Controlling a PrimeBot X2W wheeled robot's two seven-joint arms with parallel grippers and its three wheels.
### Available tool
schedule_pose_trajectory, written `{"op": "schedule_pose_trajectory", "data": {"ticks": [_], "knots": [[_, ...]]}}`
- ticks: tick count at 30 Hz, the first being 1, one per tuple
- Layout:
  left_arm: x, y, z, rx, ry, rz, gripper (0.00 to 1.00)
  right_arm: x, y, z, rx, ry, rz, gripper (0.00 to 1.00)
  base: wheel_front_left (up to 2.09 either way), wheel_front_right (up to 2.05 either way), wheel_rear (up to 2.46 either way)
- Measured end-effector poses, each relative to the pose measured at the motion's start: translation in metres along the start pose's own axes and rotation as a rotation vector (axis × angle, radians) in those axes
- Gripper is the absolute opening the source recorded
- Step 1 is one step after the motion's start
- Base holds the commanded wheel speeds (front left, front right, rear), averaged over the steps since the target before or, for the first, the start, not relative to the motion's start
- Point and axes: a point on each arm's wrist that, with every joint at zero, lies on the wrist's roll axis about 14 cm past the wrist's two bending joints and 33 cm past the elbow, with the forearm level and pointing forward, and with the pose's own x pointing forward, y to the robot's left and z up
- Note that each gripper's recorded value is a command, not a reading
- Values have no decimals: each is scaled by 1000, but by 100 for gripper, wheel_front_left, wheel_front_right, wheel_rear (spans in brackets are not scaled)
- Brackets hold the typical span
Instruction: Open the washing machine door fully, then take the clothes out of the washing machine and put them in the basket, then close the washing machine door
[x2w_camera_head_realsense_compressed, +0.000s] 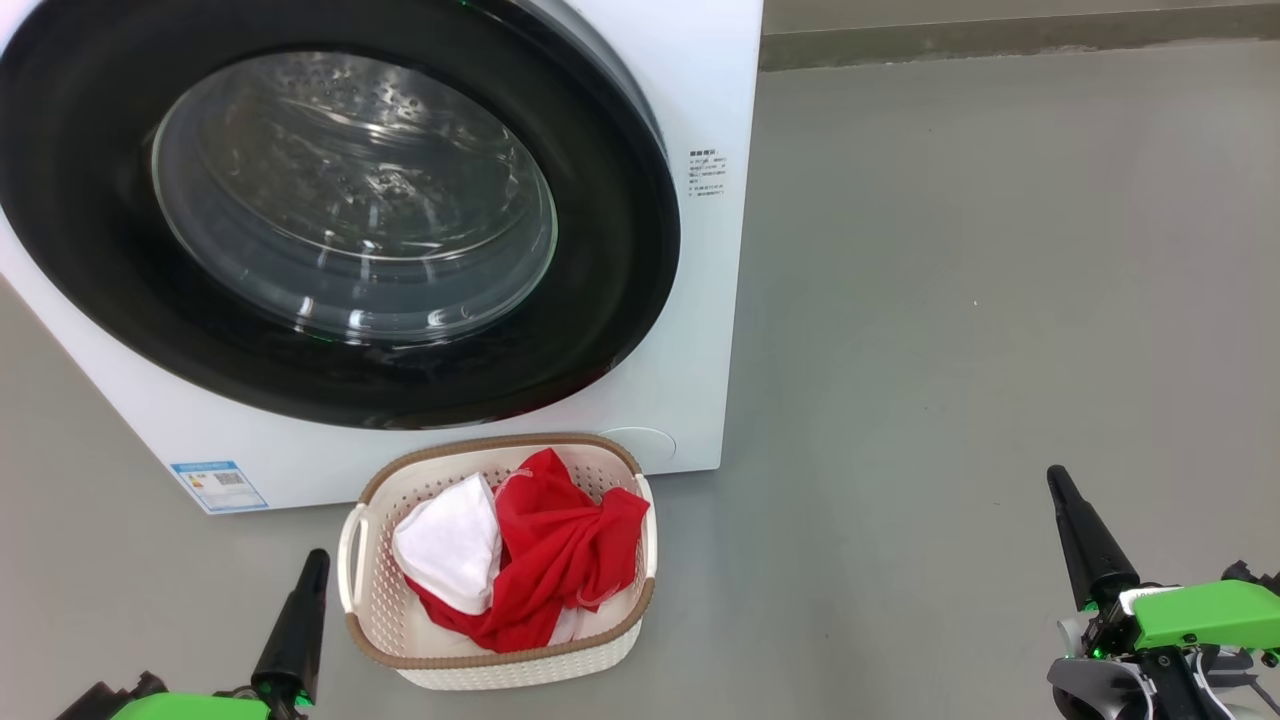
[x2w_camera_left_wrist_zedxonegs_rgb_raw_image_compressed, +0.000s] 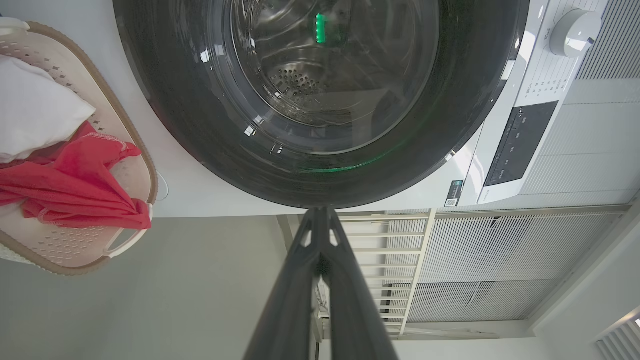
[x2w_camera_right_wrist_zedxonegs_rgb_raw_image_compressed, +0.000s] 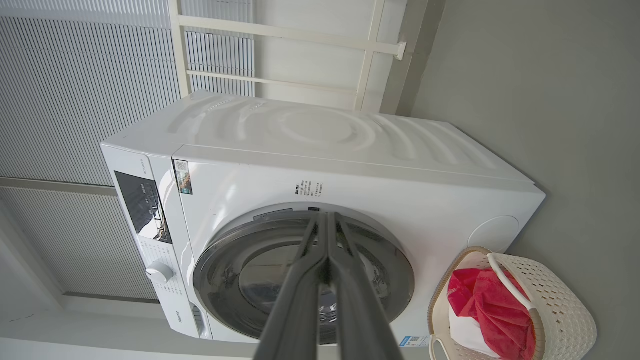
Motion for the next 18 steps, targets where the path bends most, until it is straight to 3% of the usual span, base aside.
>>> {"op": "schedule_pose_trajectory", "data": {"ticks": [18], "knots": [[0, 0, 0, 0, 0, 0, 0, 0, 0, 0, 0, 0, 0, 0, 0, 0, 0]]}}
